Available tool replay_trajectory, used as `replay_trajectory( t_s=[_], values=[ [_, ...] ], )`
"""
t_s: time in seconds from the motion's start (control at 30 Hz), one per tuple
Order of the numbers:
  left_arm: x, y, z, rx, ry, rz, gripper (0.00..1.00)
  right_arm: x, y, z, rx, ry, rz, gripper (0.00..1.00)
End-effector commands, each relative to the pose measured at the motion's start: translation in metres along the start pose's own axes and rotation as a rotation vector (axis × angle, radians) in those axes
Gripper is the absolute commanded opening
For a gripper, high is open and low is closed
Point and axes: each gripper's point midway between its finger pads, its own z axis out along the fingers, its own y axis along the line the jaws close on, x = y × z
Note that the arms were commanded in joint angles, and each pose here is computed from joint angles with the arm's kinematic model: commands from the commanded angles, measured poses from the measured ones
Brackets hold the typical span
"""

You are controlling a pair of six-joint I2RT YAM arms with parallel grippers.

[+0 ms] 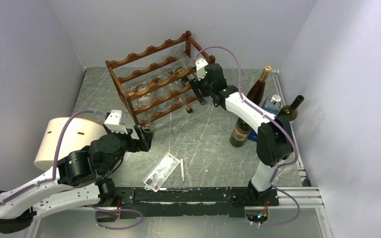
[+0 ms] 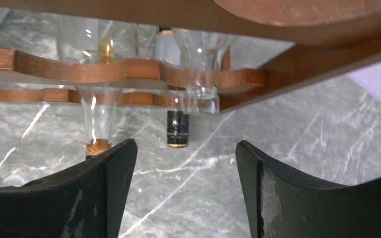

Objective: Take the wine bottle off the wine rack

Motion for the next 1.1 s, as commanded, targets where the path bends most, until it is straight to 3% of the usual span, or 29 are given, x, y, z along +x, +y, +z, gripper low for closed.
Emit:
replay_trajectory(
  t_s=[0.0, 0.67, 0.93, 1.07],
  values=[
    [-0.012, -0.001, -0.001, -0.007, -0.029, -0.005, 0.99, -0.031, -0.008, 0.01, -0.035, -0.112, -0.036, 0.77],
    [-0.013, -0.008, 0.001, 0.013, -0.018, -0.007, 0.99, -0.011, -0.007, 0.057, -0.072, -0.064, -0.015, 0.59],
    [-0.017, -0.011, 0.001, 0.018, -0.029, 0.001, 0.99, -0.009, -0.007, 0.067, -0.063, -0.061, 0.0, 0.57],
    [-0.018, -0.01, 0.001, 0.015, -0.03, 0.004, 0.99, -0.016, -0.008, 0.066, -0.07, -0.065, -0.002, 0.49]
  ],
)
